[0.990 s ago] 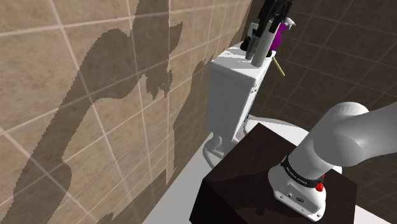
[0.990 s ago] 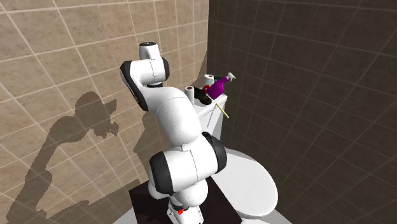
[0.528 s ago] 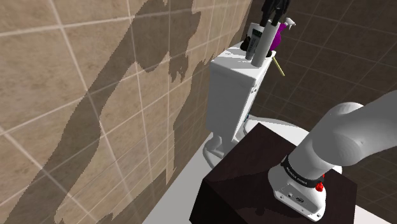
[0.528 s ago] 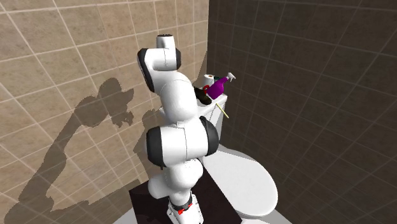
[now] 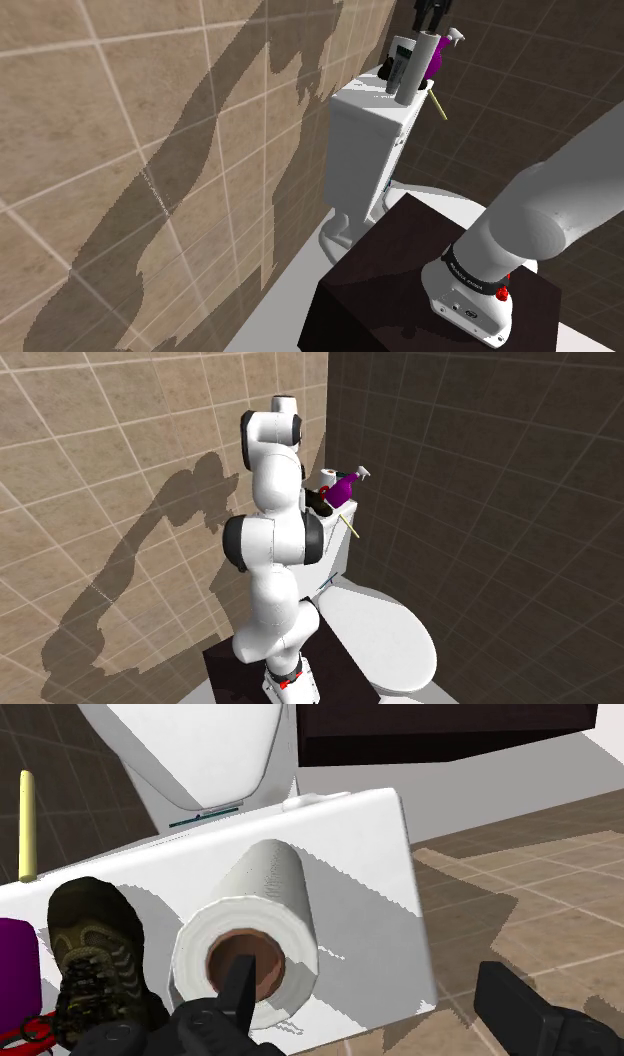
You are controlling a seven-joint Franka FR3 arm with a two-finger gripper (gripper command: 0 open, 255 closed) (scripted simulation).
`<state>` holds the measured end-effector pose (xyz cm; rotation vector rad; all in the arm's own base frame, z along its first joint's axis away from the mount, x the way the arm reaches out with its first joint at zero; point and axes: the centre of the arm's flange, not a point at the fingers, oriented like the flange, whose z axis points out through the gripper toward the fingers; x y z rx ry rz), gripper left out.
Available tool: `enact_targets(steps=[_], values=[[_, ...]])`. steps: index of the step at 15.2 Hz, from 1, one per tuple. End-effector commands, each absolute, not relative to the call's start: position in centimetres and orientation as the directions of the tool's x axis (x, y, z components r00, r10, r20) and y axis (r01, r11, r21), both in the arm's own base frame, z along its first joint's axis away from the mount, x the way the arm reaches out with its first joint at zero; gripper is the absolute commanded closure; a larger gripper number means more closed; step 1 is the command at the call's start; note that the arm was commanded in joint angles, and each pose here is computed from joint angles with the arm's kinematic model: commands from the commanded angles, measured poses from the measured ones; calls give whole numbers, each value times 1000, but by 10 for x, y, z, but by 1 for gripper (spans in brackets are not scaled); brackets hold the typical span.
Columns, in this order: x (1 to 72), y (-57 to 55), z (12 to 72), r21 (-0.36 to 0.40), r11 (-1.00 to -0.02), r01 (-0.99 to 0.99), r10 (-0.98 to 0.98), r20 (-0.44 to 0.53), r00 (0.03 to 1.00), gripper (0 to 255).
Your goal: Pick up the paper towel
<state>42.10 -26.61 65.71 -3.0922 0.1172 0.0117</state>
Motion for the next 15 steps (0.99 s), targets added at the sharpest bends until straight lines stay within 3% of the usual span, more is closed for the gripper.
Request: enact_targets(steps=[1,13,14,15], values=[[427,-291,658,-51,-996,-77,-76,-22,997,0],[438,-317,618,-55,-995,-79,-78,-35,996,0],[438,-317,618,-55,-995,-79,-78,-35,996,255],[439,-317,618,-55,-995,-79,-78,-35,996,255]])
